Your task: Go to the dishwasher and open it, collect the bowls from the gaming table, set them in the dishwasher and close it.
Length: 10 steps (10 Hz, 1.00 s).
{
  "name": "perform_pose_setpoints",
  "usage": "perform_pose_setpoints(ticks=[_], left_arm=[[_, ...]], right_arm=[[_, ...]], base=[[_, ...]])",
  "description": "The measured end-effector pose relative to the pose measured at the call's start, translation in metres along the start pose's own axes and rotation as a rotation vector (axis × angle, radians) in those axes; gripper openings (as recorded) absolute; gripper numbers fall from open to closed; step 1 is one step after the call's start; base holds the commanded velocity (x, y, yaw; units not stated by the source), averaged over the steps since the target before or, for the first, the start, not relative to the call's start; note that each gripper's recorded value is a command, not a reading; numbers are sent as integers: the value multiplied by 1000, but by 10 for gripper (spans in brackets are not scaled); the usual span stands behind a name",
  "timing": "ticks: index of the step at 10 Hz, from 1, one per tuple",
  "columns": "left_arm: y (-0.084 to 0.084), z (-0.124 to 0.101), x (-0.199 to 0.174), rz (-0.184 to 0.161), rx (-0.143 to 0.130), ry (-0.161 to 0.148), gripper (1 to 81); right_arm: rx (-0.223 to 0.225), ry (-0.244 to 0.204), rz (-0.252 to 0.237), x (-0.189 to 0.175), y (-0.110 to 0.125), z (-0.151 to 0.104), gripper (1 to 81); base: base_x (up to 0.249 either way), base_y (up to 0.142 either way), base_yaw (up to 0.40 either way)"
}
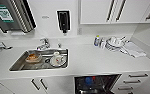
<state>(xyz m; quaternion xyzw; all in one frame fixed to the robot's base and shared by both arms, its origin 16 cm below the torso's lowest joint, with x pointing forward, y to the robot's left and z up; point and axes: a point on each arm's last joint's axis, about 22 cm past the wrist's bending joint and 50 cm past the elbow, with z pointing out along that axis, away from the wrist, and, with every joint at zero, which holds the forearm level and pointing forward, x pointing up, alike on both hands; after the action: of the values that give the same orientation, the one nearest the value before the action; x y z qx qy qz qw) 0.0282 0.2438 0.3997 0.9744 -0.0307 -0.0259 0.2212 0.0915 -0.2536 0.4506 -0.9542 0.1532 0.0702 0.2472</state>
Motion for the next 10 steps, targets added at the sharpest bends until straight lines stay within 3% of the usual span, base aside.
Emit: perform_pose_setpoints(ticks=[3,7,10], left_arm=[[-9,10,25,13,8,26,811],[-16,25,15,-11,6,-25,811],[-24,38,35,-2,8,-7,811]], right_arm=[[17,16,-29,11,-12,24,811],[-7,-29,-5,8,4,40,811],[0,-3,-19,33,1,55,811]], base=[[0,0,0],[0,0,0],[0,0,0]])
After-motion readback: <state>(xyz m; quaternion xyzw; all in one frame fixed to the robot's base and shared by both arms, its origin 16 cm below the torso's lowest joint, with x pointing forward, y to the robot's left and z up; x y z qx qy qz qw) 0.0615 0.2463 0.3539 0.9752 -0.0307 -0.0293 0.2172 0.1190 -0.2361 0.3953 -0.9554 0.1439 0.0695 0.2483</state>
